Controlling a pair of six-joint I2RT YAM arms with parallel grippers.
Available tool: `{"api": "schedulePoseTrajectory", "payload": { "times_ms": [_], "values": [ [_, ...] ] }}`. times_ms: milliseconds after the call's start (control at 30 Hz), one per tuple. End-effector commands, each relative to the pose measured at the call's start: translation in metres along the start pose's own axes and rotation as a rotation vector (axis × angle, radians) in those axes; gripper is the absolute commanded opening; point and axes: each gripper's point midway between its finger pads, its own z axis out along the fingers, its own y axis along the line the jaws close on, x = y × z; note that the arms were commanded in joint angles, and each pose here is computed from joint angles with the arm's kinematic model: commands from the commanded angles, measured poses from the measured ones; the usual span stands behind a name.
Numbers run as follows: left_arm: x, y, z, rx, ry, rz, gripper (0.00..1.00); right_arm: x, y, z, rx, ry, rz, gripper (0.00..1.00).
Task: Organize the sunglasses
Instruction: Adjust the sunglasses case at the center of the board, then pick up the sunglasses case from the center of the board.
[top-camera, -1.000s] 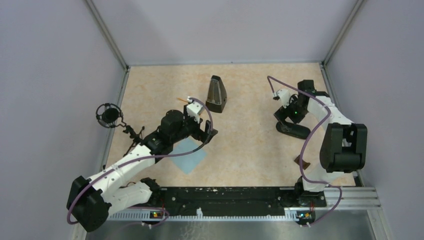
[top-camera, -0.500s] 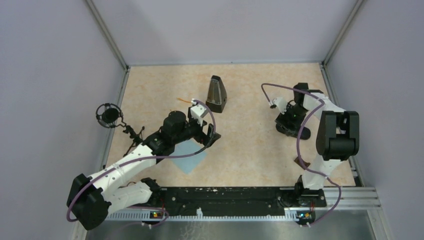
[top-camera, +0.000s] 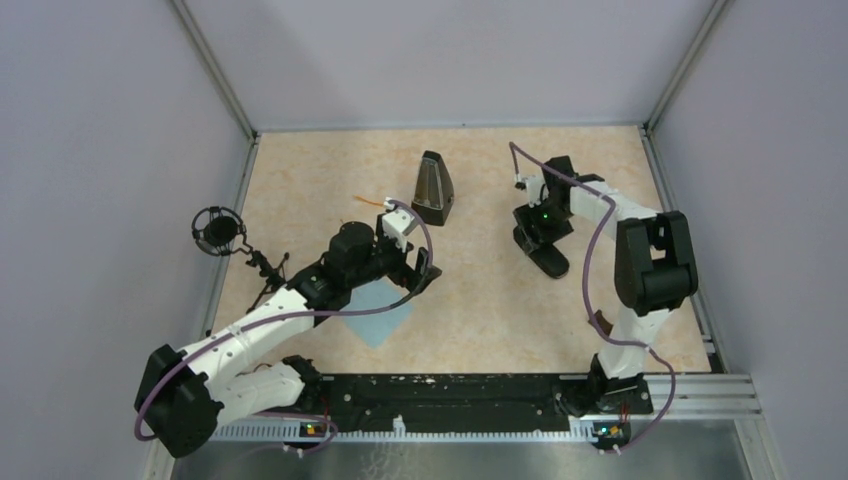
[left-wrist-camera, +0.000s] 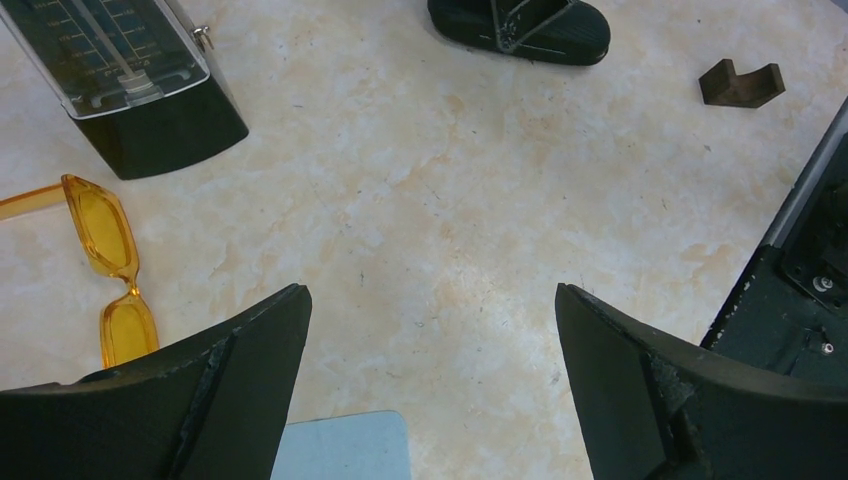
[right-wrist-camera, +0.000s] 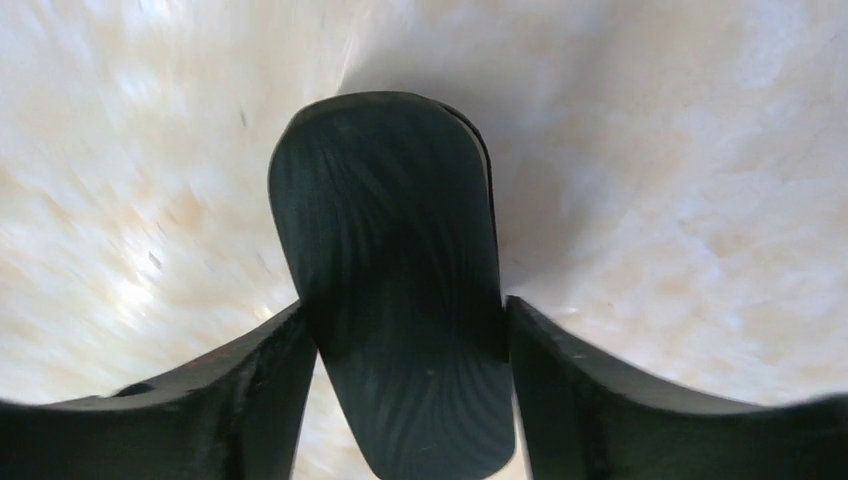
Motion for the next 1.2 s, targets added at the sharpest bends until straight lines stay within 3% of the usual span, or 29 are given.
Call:
{"api": "schedulePoseTrajectory", "payload": {
  "times_ms": [0, 33, 100, 267, 567, 800, 967, 1167],
  "values": [
    [-0.018, 0.003, 0.003, -0.026, -0.041, 0.017, 0.99, -0.037, 0.02, 0.013, -0.088, -0.076, 0.407, 0.74],
    [-0.017, 0.004, 0.004, -0.03, -0.038, 0.016, 0.99, -0.039, 0.03, 0.014, -0.122, -0.072, 0.423, 0.93],
    [-0.01, 0.006, 0.005, -0.038, -0.007, 0.006, 0.99, -0.04, 0.046, 0.011, -0.189, -0.066, 0.418, 0.99],
    [-0.003, 0.009, 0.014, -0.055, 0.03, -0.036, 0.99, -0.041, 0.041, -0.015, -0.175, -0.13, 0.404, 0.99],
    [-0.01, 0.005, 0.049, -0.205, 0.079, -0.205, 0.99, -0.021, -0.019, -0.058, -0.22, -0.281, 0.55, 0.99],
    [-0.031, -0.024, 0.125, -0.344, 0.104, -0.262, 0.98, -0.003, -0.07, -0.091, -0.012, -0.459, 0.557, 0.97],
    [-0.031, -0.037, 0.196, -0.409, 0.156, -0.333, 0.98, 0.011, -0.113, -0.138, 0.093, -0.605, 0.654, 0.94],
    [-0.004, -0.037, 0.258, -0.498, 0.313, -0.336, 0.98, 0.017, -0.11, -0.149, 0.088, -0.656, 0.65, 0.94]
  ]
}}
